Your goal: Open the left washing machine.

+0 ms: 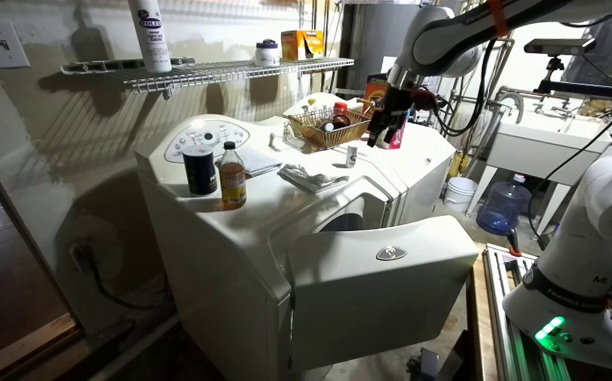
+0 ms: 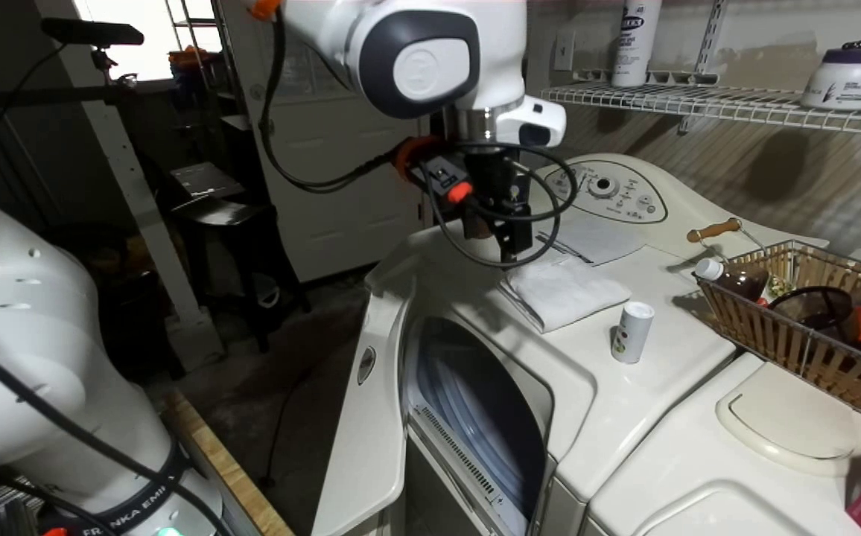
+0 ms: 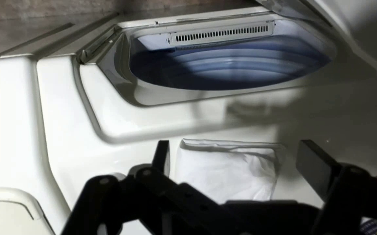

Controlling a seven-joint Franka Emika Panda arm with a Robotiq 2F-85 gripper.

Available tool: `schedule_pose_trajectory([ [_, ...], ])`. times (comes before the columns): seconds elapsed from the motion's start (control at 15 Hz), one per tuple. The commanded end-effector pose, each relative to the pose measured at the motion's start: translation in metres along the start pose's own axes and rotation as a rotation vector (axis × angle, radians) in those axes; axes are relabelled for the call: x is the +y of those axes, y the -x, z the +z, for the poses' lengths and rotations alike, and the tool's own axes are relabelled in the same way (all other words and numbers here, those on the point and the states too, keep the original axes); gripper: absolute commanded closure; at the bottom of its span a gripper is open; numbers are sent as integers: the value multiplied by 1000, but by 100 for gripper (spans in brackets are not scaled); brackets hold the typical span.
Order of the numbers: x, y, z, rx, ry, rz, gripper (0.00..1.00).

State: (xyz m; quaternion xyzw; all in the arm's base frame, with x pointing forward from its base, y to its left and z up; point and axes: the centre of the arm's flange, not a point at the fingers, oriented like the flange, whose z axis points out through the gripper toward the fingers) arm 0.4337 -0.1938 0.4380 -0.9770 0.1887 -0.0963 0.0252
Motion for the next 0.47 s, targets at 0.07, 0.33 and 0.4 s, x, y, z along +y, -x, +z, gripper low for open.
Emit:
schedule_pose_trajectory([
  [0.07,-22,38,-50,103,-17,-68,0],
  [0.33,-21,27,-49,101,-20,-53,0],
  [0.4,-20,28,-49,99,-21,-54,0],
])
